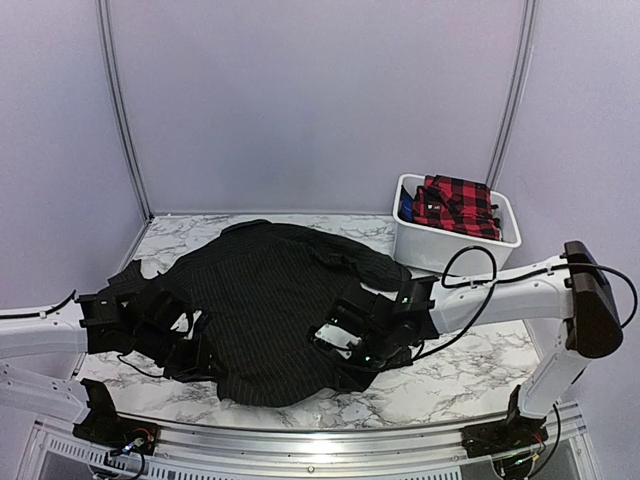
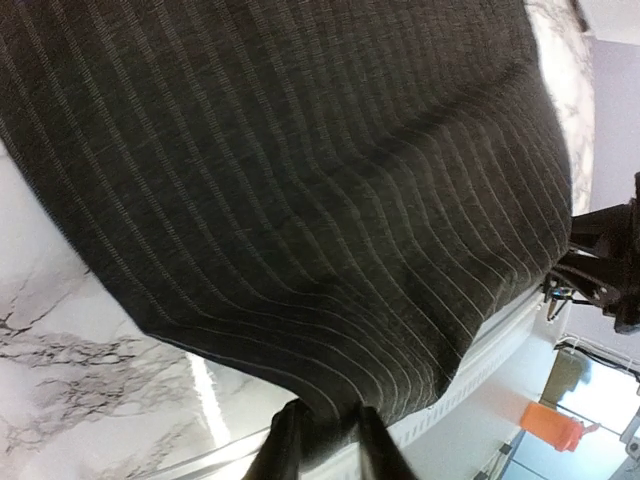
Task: Fold and stack the long sleeve shirts
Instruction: Adjust the flattened shirt at the center of the board, then move the flattened shirt to the center of the board.
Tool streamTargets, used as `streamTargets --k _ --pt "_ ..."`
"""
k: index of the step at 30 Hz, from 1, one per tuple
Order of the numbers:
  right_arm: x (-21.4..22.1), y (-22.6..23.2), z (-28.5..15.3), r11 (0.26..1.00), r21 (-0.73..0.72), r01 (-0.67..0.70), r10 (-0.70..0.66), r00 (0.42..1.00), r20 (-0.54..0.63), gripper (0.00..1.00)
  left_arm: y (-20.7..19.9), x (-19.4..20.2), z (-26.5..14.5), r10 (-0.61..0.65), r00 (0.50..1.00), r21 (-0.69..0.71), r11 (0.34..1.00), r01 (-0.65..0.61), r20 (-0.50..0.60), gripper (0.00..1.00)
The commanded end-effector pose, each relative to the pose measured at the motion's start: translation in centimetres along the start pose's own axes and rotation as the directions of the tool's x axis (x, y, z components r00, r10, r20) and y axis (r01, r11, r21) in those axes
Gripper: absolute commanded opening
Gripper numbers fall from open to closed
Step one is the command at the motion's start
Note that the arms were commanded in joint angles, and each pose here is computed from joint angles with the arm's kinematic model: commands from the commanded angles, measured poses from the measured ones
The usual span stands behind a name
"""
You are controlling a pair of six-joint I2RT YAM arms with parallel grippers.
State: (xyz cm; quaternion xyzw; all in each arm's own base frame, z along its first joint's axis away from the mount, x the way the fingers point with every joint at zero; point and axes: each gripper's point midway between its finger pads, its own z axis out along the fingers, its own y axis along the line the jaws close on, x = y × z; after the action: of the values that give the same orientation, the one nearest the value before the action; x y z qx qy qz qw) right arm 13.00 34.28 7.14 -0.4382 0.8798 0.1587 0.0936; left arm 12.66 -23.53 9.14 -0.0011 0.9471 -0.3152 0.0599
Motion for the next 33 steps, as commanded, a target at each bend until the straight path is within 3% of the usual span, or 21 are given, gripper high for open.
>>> streamTargets --k 1,4,12,17,24,33 --pt "-1.4 1.6 0.0 0.994 -0.113 0.004 0.001 0.999 0.04 0.35 2.9 2.0 0.6 -0.049 0.994 -0.035 0.998 0.046 -0.094 0.45" --pt "-2.2 1.4 -1.1 0.995 -0.1 -0.022 0.032 0.994 0.104 0.47 2.7 2.0 0.5 -0.029 0.995 -0.024 0.999 0.027 -0.096 0.45" --pt "-3.2 -2.7 -3.6 0.986 0.027 -0.166 0.155 0.958 0.24 0.5 -0.8 -0.6 -1.3 0.095 0.995 0.039 0.995 -0.095 -0.012 0.44" --pt "-5.6 -4.7 -5.7 0.971 0.016 -0.238 0.216 0.907 0.361 0.53 -1.3 -4.0 -0.2 0.151 0.987 -0.056 0.987 -0.148 0.059 0.44" --pt "-9.1 -10.0 -1.7 0.95 0.112 -0.292 0.231 0.897 0.377 0.52 0.9 -8.8 4.2 0.07 0.99 -0.114 0.992 -0.056 0.121 0.44" --pt "-9.0 -14.2 3.0 0.914 0.195 -0.355 0.277 0.899 0.339 0.52 5.0 -11.2 7.4 -0.028 0.992 -0.151 0.987 0.047 0.122 0.44"
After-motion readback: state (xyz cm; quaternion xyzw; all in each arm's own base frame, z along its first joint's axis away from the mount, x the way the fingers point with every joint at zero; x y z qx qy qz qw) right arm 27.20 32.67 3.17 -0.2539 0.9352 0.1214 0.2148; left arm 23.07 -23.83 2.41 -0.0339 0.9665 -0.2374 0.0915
